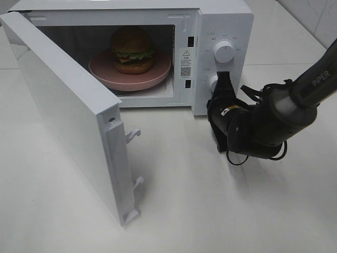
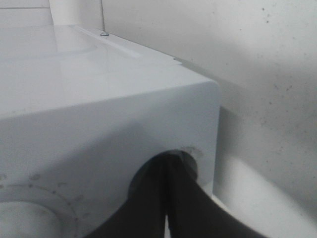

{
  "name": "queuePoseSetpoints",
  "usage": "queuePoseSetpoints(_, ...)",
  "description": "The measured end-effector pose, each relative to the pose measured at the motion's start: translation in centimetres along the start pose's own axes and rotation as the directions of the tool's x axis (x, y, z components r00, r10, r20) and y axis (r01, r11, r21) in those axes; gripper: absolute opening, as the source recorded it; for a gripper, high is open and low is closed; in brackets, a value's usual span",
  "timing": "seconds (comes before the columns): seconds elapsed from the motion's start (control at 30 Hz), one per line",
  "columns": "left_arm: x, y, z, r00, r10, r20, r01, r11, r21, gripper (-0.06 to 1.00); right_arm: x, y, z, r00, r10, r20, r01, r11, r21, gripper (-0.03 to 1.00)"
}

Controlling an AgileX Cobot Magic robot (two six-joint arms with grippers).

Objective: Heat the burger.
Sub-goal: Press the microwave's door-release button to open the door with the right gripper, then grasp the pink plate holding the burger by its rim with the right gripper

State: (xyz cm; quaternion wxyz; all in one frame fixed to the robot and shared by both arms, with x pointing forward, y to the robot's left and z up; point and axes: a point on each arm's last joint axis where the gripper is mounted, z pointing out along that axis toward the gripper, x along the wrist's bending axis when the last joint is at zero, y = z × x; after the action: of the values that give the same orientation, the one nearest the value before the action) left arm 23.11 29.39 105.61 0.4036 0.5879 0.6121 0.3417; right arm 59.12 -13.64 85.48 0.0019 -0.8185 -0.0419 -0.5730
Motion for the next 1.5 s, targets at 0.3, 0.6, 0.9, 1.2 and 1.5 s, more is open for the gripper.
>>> queuePoseSetpoints(0.3,0.0,0.0,0.0,1.000,0.000,0.000,0.000,1.000,0.000,0.97,-0.2,-0.1,-1.6,0.999,-0.021,-0.049,0.023,0.999,0.025,0.01)
queuePoseSetpoints(0.6,0.0,0.0,0.0,1.000,0.000,0.000,0.000,1.000,0.000,0.97,0.0,0.0,-4.9,0.996,-0.066,-0.062,0.073,0.992,0.104,0.01)
queuePoseSetpoints(0.9,0.0,0.0,0.0,1.000,0.000,0.000,0.000,1.000,0.000,0.97,-0.7,1.3,-8.6,0.981,-0.189,0.053,0.177,0.968,0.180,0.01)
queuePoseSetpoints(1.2,0.0,0.0,0.0,1.000,0.000,0.000,0.000,1.000,0.000,0.97,1.3,2.3,-11.7,0.905,-0.424,0.024,0.406,0.881,0.242,0.01)
queuePoseSetpoints(1.5,0.0,0.0,0.0,1.000,0.000,0.000,0.000,1.000,0.000,0.97,4.2,2.5,-14.0,0.628,-0.767,-0.133,0.769,0.585,0.258,0.03)
